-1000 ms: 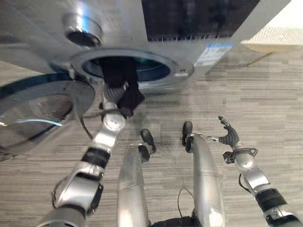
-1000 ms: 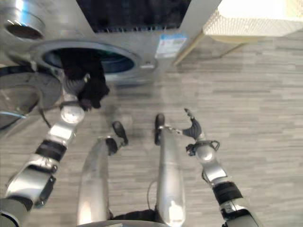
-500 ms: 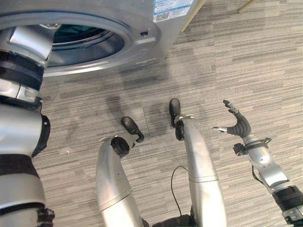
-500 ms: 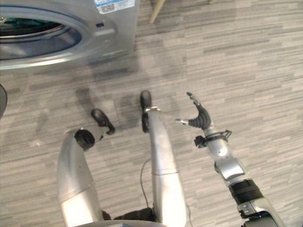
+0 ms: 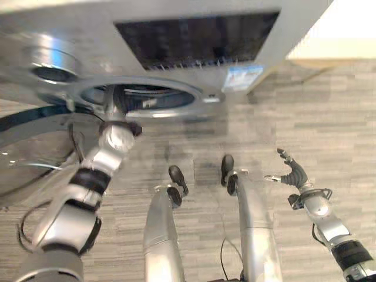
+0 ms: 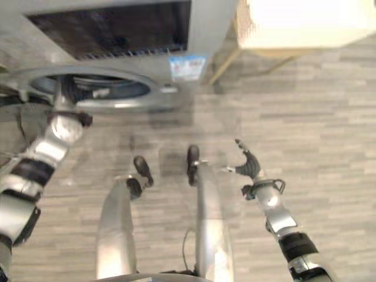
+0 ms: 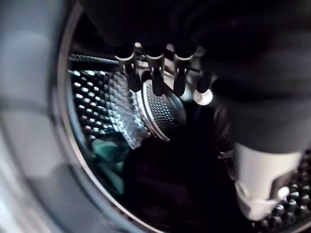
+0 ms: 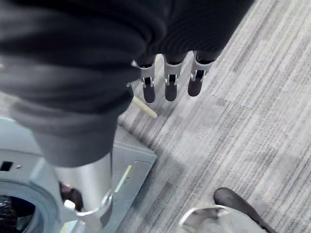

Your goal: Grab the laundry basket,head to the washer,open it,put in the laundry and shut it.

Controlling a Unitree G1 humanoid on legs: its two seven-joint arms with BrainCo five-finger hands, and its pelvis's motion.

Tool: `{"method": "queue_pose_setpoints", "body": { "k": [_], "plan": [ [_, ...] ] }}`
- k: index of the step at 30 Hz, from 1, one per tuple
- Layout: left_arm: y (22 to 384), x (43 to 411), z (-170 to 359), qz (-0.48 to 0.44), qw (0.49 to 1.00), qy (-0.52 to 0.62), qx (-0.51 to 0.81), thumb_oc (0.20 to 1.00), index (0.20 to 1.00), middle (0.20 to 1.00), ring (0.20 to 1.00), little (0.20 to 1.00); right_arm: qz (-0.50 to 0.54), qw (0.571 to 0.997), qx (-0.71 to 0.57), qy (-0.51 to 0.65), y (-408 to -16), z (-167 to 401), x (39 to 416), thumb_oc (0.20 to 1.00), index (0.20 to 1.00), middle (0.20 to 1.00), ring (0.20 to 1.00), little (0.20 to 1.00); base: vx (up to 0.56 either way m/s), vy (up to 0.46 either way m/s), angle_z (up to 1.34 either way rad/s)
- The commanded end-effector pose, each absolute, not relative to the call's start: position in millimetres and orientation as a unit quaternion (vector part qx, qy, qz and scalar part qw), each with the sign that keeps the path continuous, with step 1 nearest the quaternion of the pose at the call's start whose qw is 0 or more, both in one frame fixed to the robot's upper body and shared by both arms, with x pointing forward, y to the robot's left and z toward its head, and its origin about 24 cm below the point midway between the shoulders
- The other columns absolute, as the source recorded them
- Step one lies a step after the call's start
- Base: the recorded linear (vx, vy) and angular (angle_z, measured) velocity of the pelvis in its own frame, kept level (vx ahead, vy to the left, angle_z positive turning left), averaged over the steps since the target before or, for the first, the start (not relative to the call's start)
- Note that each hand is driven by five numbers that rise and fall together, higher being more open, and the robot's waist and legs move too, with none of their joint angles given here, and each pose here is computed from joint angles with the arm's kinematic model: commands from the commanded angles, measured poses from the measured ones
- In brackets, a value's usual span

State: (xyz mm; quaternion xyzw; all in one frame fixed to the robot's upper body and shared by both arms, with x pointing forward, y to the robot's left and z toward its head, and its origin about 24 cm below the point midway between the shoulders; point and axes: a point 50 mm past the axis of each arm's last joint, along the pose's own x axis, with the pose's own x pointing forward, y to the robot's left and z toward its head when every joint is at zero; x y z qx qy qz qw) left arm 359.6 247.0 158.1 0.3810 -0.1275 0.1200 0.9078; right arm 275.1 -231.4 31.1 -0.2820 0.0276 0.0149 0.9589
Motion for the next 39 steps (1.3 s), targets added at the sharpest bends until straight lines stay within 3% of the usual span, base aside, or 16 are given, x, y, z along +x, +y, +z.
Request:
{"method": "queue_pose_setpoints", "body": {
  "k": [1,2,4,6,7,11,14,19,33,39],
  "plan": [
    [250.2,340.3,117.8,0.106,0.945,-0.089,0.295,1.0,1.0,1.0,1.0,1.0,0.0,0.955,-0.28,0.093,-233.9,0.1,258.9,1.0,1.0,1.0,1.0,1.0,-0.02,0.116,0.17],
    [250.8,339.5,117.0,0.107,0.945,-0.088,0.295,1.0,1.0,1.0,1.0,1.0,0.001,0.955,-0.281,0.093,-233.6,-0.3,258.7,1.0,1.0,1.0,1.0,1.0,0.08,0.146,0.33],
    [252.7,291.2,32.3,0.095,0.967,0.039,0.234,1.0,1.0,1.0,1.0,1.0,-0.026,0.946,-0.259,0.194,-245.5,-40.1,236.9,1.0,1.0,1.0,1.0,1.0,0.21,0.185,0.66],
    [253.8,256.0,-13.9,0.081,0.962,0.128,0.225,1.0,1.0,1.0,1.0,1.0,-0.042,0.93,-0.247,0.267,-255.2,-67.9,214.4,1.0,1.0,1.0,1.0,1.0,0.24,0.198,0.27],
    [253.8,255.9,-14.0,0.081,0.962,0.128,0.225,1.0,1.0,1.0,1.0,1.0,-0.042,0.93,-0.247,0.267,-255.2,-68.0,214.3,1.0,1.0,1.0,1.0,1.0,0.12,0.176,0.22],
    [256.6,199.5,-72.8,0.073,0.937,0.264,0.216,1.0,1.0,1.0,1.0,1.0,-0.058,0.907,-0.241,0.339,-264.0,-93.1,185.0,1.0,1.0,1.0,1.0,1.0,0.1,0.211,-0.01],
    [259.6,186.2,-83.8,0.076,0.927,0.296,0.215,1.0,1.0,1.0,1.0,1.0,-0.044,0.906,-0.245,0.342,-258.2,-95.8,184.5,1.0,1.0,1.0,1.0,1.0,-0.1,0.212,-0.7],
    [260.5,174.6,-88.3,0.07,0.922,0.31,0.222,1.0,1.0,1.0,1.0,1.0,-0.027,0.902,-0.245,0.355,-250.8,-103.9,173.2,1.0,1.0,1.0,1.0,1.0,-0.21,0.019,-0.25],
    [235.8,197.5,-73.8,0.035,0.945,0.255,0.204,1.0,1.0,1.0,1.0,1.0,-0.05,0.904,-0.237,0.352,-257.6,-101.2,177.6,1.0,1.0,1.0,1.0,1.0,-0.2,0.027,0.16],
    [256.1,218.6,-45.7,0.041,0.936,0.198,0.288,1.0,1.0,1.0,1.0,1.0,-0.044,0.902,-0.234,0.359,-257.0,-103.7,173.6,1.0,1.0,1.0,1.0,1.0,0.1,0.124,0.26]
  ]
}}
